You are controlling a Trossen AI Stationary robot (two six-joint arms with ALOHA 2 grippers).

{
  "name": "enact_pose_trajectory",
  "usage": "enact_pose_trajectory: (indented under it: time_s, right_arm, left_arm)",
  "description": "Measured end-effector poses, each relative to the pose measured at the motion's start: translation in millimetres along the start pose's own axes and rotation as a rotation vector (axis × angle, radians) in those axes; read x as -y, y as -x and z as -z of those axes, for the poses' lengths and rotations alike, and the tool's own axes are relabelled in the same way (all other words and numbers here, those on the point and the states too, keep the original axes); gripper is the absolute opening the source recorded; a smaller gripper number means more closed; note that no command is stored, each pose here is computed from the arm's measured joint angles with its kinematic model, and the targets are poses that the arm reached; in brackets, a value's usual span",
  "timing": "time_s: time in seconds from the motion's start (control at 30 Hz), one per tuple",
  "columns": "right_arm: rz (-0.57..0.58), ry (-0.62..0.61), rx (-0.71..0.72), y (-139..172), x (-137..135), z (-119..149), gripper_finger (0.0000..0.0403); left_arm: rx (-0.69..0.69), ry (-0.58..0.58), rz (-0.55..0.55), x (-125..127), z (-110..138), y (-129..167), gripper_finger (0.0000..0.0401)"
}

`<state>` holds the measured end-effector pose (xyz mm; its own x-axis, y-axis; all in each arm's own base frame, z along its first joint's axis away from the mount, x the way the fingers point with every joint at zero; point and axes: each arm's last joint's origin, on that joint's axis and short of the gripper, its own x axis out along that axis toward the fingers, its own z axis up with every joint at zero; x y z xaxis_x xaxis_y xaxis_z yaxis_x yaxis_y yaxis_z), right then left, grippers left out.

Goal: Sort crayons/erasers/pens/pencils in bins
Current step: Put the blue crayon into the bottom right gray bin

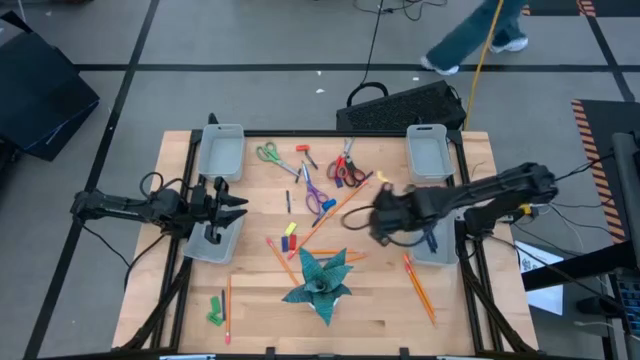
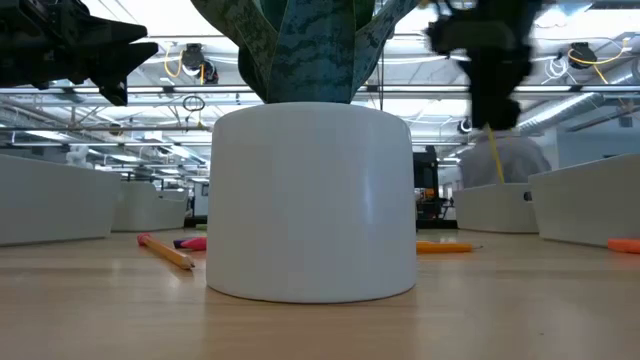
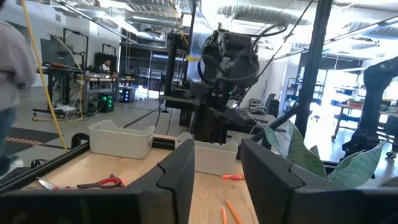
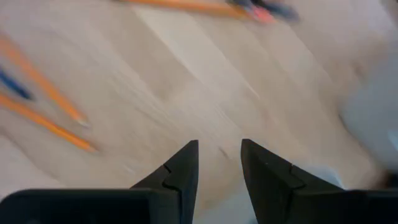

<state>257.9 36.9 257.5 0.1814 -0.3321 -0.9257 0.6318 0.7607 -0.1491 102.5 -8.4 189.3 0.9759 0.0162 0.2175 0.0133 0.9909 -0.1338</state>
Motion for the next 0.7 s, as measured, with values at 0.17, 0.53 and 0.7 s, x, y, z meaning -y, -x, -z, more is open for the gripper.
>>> enact_pose_trajectory:
  time_s: [0.17, 0.53, 0.7]
  right_arm:
    - [-0.143, 0.236, 0.169, -19.4, -33.4, -42.3, 0.0115]
    - [-0.391, 0.381, 0.240, -94.5, -42.7, -102.5, 0.0116]
    - [-0.418, 0.479, 0.295, -105.1, -46.0, -129.8, 0.0116]
  left_arm:
    - [0.000, 0.003, 0.000, 0.0, 0.1, 0.0, 0.0134]
    - [-0.001, 0.002, 0.000, 0.0, 0.0, 0.0, 0.0134]
    - [0.001, -0.008, -0.008, -0.2, 0.0, 0.0, 0.0134]
